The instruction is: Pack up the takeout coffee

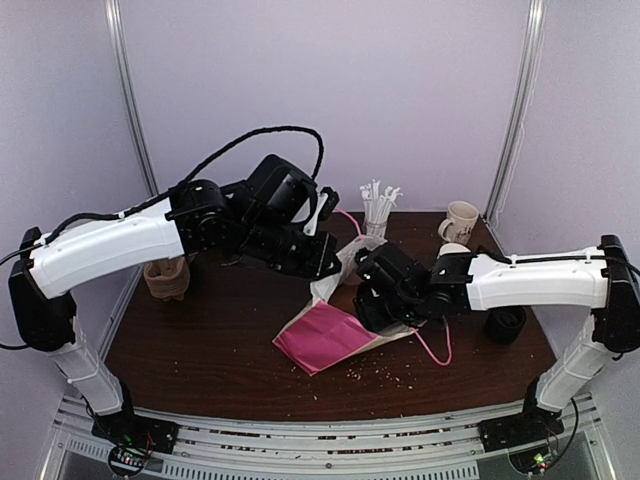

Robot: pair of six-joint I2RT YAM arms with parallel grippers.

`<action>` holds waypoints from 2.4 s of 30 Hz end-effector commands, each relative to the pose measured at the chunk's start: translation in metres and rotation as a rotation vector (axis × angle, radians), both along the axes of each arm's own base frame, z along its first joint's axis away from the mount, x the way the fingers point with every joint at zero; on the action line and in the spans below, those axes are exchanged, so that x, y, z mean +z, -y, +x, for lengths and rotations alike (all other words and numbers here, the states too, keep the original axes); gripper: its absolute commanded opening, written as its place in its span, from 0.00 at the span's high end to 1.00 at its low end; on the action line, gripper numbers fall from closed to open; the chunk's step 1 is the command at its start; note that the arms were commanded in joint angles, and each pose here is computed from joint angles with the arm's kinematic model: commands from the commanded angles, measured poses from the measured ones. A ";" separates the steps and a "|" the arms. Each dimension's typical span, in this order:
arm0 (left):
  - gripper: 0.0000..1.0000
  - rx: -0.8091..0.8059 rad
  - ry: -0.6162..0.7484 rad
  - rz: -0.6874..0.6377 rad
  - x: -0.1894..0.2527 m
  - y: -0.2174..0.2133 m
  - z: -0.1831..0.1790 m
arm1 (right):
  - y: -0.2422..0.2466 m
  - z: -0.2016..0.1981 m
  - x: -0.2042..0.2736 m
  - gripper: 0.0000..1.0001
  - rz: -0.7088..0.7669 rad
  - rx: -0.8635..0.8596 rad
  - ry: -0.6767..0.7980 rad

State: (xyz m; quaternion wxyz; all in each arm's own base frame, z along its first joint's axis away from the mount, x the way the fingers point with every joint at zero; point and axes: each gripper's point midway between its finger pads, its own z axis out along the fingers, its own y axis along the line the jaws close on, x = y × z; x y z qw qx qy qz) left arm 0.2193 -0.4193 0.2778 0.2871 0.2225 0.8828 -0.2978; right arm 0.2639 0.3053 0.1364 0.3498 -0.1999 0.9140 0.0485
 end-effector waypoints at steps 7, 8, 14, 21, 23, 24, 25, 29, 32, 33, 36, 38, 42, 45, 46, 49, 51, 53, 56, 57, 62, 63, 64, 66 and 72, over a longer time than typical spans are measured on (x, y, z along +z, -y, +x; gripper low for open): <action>1.00 -0.007 0.017 -0.033 0.005 0.008 0.000 | 0.000 0.011 0.008 0.61 0.025 -0.076 0.031; 1.00 -0.005 0.018 -0.028 0.003 0.007 0.000 | -0.001 0.010 0.012 0.63 0.035 -0.075 0.033; 1.00 0.020 0.024 0.004 -0.007 0.002 0.004 | -0.001 0.005 0.039 0.70 0.099 -0.059 0.046; 1.00 0.050 0.035 0.050 -0.017 -0.004 0.011 | 0.006 -0.007 0.069 0.71 0.154 -0.041 0.047; 1.00 0.054 0.035 0.057 -0.019 -0.004 0.011 | 0.010 -0.010 0.078 0.71 0.171 -0.045 0.056; 1.00 0.054 0.036 0.058 -0.018 -0.005 0.011 | 0.013 -0.010 0.083 0.71 0.180 -0.049 0.065; 1.00 0.054 0.036 0.059 -0.019 -0.005 0.011 | 0.015 -0.011 0.087 0.71 0.185 -0.053 0.070; 1.00 0.055 0.034 0.066 -0.022 -0.006 0.011 | 0.023 -0.015 0.104 0.71 0.206 -0.053 0.089; 1.00 0.057 0.033 0.069 -0.023 -0.007 0.011 | 0.029 -0.016 0.116 0.71 0.223 -0.059 0.107; 1.00 0.057 0.032 0.070 -0.024 -0.007 0.011 | 0.030 -0.016 0.119 0.71 0.230 -0.059 0.112; 1.00 0.060 0.033 0.074 -0.025 -0.008 0.011 | 0.033 -0.018 0.128 0.72 0.257 -0.062 0.130; 1.00 0.061 0.034 0.076 -0.026 -0.009 0.011 | 0.036 -0.018 0.135 0.72 0.281 -0.064 0.146; 1.00 0.080 0.070 0.093 -0.018 -0.015 0.015 | 0.040 -0.020 0.148 0.64 0.334 -0.066 0.180; 1.00 0.118 0.143 0.130 0.001 -0.028 0.024 | 0.044 -0.022 0.167 0.50 0.421 -0.067 0.227; 1.00 0.134 0.175 0.145 0.009 -0.033 0.027 | 0.046 -0.023 0.177 0.46 0.463 -0.062 0.246; 1.00 0.161 0.259 0.200 0.026 -0.047 0.032 | 0.042 -0.028 0.195 0.36 0.542 -0.025 0.272; 1.00 0.170 0.294 0.235 0.033 -0.053 0.033 | 0.037 -0.031 0.205 0.35 0.572 0.018 0.281; 1.00 0.166 0.320 0.253 0.036 -0.054 0.029 | 0.029 -0.036 0.209 0.36 0.587 0.076 0.281; 1.00 0.139 0.333 0.256 0.028 -0.045 0.018 | 0.017 -0.045 0.208 0.38 0.591 0.165 0.264; 1.00 0.128 0.331 0.254 0.024 -0.040 0.014 | 0.012 -0.048 0.205 0.39 0.590 0.196 0.247; 1.00 0.084 0.307 0.233 0.004 -0.019 -0.006 | -0.005 -0.063 0.187 0.42 0.570 0.295 0.178; 1.00 0.083 0.305 0.230 0.003 -0.017 -0.008 | -0.006 -0.065 0.181 0.43 0.558 0.302 0.163; 1.00 0.081 0.303 0.227 0.002 -0.015 -0.010 | -0.006 -0.067 0.174 0.44 0.543 0.306 0.150; 1.00 0.080 0.299 0.222 0.001 -0.013 -0.012 | -0.007 -0.071 0.159 0.45 0.509 0.312 0.128; 1.00 0.080 0.281 0.181 0.004 -0.006 -0.015 | -0.008 -0.070 0.117 0.48 0.430 0.269 0.109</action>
